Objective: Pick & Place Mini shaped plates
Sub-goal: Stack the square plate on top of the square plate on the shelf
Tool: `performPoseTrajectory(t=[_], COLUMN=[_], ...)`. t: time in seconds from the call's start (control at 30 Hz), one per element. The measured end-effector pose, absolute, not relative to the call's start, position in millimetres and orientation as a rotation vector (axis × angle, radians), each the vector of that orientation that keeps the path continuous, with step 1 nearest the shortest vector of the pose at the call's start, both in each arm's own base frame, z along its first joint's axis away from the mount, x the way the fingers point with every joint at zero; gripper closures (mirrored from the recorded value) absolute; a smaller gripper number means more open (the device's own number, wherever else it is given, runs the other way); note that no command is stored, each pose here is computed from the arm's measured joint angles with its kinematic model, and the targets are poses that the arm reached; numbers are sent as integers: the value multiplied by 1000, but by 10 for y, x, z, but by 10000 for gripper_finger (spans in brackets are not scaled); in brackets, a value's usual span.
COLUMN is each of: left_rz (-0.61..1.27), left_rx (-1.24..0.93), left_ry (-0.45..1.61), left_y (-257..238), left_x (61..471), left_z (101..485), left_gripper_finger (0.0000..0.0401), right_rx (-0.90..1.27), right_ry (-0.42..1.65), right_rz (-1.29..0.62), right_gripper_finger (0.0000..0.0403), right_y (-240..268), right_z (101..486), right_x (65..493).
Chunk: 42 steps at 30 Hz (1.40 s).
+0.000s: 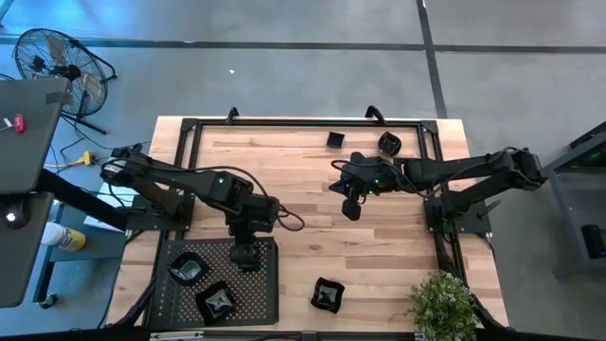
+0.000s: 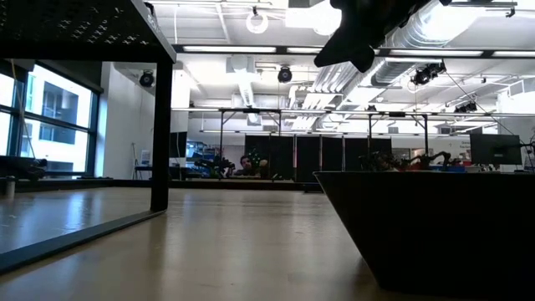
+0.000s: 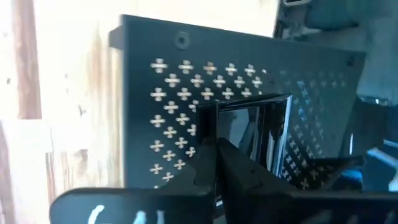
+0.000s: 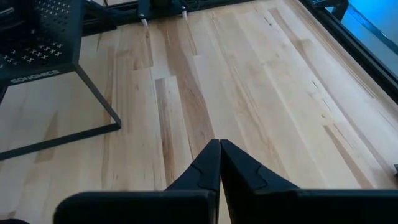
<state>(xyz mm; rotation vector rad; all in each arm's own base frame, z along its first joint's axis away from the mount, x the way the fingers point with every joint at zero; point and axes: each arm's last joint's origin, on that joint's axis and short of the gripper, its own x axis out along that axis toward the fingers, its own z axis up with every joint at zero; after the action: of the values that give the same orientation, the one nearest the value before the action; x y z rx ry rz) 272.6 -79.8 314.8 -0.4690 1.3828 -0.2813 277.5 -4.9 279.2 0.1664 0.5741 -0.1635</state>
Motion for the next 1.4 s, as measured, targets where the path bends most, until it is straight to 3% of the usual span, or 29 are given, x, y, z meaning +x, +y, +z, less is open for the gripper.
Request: performPoseTrajectory(t=[0.17, 0.5, 0.73, 0.93, 1.13, 1.4], left_rz=[-211, -302, -258, -240, -270, -133], left_rx=[-499, -584, -556, -499, -420, -482], left_ry=[1386, 1400, 1304, 1195, 999, 586], left_y=[-786, -803, -737, -707, -647, -345], left_x=[2728, 2672, 2486, 2457, 2477, 2375], left_z=[3144, 3214, 3421, 3518, 3558, 3382], left_gripper_finger=[377, 292, 283, 297, 388, 397], right_rx=[162, 163, 163, 173, 272, 432], right_ry=[573, 573, 573, 569, 545, 596], right_rz=[-167, -166, -167, -188, -298, -525], right_gripper_finger=[400, 397, 400, 401, 402, 401], right_y=[-50, -50, -51, -110, -341, -779], right_z=[2793, 2793, 2792, 2803, 2935, 2944], right_x=[2775, 2775, 2776, 2763, 2567, 2266])
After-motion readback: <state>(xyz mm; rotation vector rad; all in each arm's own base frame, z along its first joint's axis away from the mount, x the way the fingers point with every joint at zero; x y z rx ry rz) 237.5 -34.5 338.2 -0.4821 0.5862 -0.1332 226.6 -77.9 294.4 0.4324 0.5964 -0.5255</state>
